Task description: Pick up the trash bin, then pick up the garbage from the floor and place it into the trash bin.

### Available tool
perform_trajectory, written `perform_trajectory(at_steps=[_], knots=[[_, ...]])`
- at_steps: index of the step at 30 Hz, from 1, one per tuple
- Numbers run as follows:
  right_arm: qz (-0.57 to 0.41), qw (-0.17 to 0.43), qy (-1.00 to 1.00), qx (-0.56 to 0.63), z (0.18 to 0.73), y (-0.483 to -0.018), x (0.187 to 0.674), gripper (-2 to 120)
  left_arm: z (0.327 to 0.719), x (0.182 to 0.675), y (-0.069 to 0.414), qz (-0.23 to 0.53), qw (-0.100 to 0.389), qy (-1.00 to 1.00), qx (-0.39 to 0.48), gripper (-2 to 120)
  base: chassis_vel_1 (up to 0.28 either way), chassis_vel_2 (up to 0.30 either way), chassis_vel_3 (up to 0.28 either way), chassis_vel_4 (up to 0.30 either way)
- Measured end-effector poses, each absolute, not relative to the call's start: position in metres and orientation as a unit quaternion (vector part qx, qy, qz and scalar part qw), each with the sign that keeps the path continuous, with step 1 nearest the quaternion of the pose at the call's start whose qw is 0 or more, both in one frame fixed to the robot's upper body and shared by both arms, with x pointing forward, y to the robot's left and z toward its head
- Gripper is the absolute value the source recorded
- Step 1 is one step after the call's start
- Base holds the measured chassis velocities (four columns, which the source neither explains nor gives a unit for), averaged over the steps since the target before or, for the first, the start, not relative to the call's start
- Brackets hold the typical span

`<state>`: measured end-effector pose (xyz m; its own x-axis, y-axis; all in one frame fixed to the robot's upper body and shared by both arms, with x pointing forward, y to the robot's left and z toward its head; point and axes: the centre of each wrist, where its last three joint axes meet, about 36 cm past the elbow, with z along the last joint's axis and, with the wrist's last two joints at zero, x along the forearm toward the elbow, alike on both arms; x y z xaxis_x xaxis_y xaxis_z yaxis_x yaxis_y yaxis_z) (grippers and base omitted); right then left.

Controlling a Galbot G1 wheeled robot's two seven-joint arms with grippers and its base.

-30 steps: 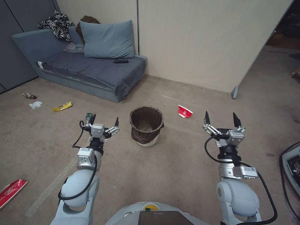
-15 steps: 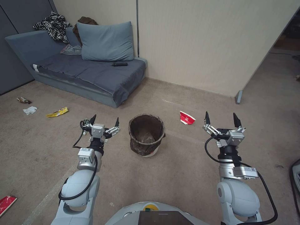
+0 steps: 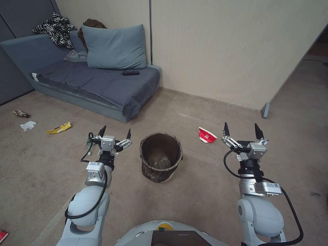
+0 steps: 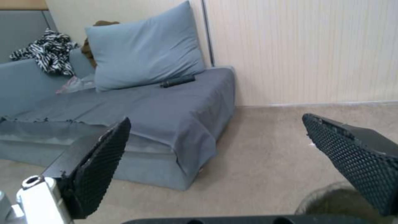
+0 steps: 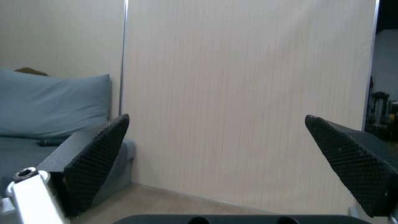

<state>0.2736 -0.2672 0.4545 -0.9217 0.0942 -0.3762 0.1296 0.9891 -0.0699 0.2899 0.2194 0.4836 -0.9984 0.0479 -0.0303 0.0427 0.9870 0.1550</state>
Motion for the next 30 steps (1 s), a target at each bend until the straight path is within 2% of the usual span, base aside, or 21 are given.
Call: perform_trajectory(at_steps=[13,25,29,30], knots=[[-0.059,0.201,0.976,0.057,0.453,-0.268,0.276,100,0.48,0.286,0.208,0.056,-0.006,0.998,0.034,100,-0.107,0.106,0.115,-0.108],[-0.069,0.218,0.972,0.049,0.452,-0.268,0.278,100,0.478,0.283,0.201,0.045,-0.027,0.998,0.038,100,-0.023,0.024,0.024,-0.026],[-0.07,0.215,0.973,0.05,0.451,-0.269,0.278,100,0.481,0.277,0.193,0.015,-0.078,0.996,0.038,100,0.0,0.0,0.0,0.0],[-0.07,0.214,0.973,0.05,0.451,-0.269,0.277,100,0.484,0.274,0.189,-0.006,-0.117,0.992,0.04,100,0.0,0.0,0.0,0.0]])
